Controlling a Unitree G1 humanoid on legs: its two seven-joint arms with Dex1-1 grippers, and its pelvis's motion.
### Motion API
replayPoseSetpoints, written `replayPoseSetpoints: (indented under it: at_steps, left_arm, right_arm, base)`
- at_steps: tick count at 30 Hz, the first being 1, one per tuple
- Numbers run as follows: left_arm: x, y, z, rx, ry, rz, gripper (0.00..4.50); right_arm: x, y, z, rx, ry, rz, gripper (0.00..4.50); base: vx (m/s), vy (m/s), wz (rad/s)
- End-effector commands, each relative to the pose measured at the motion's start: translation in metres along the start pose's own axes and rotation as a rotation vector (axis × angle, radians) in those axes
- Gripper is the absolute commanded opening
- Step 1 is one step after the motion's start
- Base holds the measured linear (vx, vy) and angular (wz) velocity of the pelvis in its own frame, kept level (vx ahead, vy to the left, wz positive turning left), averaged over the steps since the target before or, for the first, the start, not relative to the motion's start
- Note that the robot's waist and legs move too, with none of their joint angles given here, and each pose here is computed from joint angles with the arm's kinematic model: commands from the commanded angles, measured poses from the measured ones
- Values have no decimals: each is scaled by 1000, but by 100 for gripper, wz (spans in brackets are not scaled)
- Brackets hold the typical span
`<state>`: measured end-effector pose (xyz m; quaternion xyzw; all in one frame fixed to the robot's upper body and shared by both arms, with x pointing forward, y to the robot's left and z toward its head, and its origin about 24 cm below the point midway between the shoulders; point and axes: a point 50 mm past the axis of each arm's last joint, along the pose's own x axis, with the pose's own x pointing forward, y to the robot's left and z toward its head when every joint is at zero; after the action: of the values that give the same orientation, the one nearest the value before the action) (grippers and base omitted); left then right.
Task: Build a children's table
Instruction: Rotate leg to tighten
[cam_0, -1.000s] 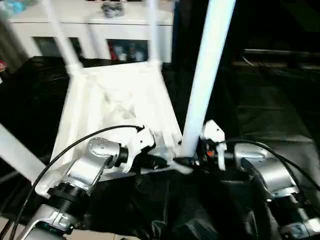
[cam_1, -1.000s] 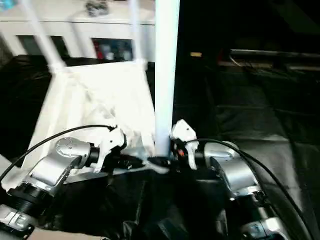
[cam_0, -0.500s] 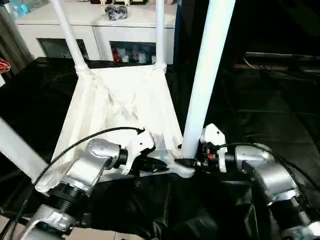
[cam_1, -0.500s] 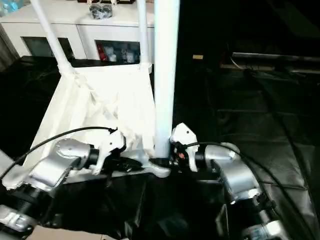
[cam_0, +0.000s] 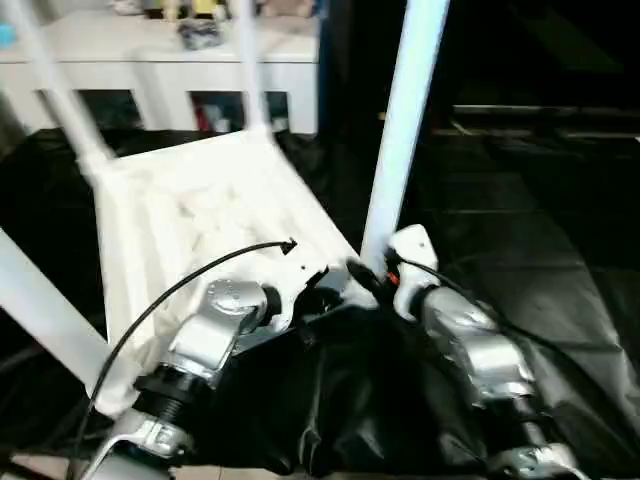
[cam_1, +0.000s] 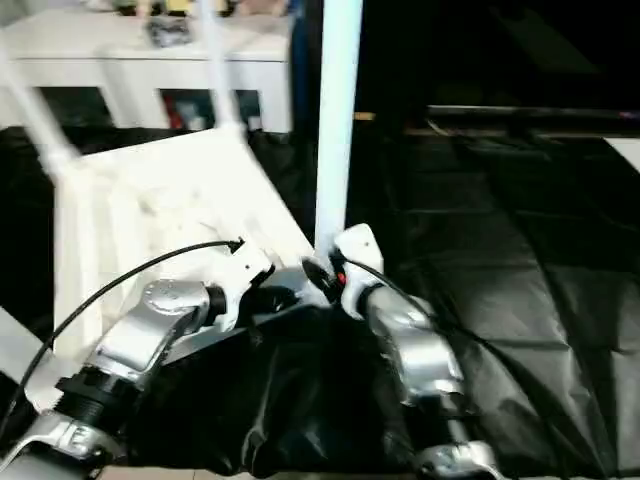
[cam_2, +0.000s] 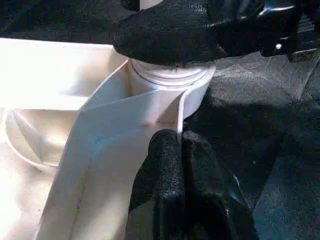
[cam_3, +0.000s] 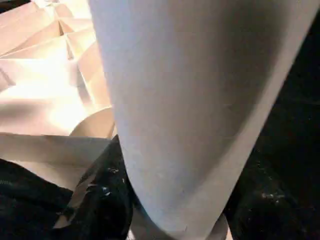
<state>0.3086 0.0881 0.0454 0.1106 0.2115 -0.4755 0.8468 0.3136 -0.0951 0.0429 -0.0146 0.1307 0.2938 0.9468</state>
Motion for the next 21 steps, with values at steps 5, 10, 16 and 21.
replayPoseSetpoints:
  at_steps: [5, 10, 16, 21]
  left_arm:
    - [2, -5, 36, 111, -144, -51, 0]
    - [-7, -7, 29, 150, -137, -141, 0]
    - [-18, -9, 21, 178, -109, -262, 0]
    - [-26, -10, 13, 197, -78, -355, 0]
  right_arm:
    - [11, 50, -12, 74, 42, 317, 306]
    - [0, 33, -11, -25, 70, 399, 327]
    - [-23, 15, -14, -92, 139, 580, 327]
    - [-38, 9, -18, -136, 188, 711, 295]
  base:
    - [0, 0, 0]
    - [0, 0, 0]
    - [0, 0, 0]
    - [0, 0, 0]
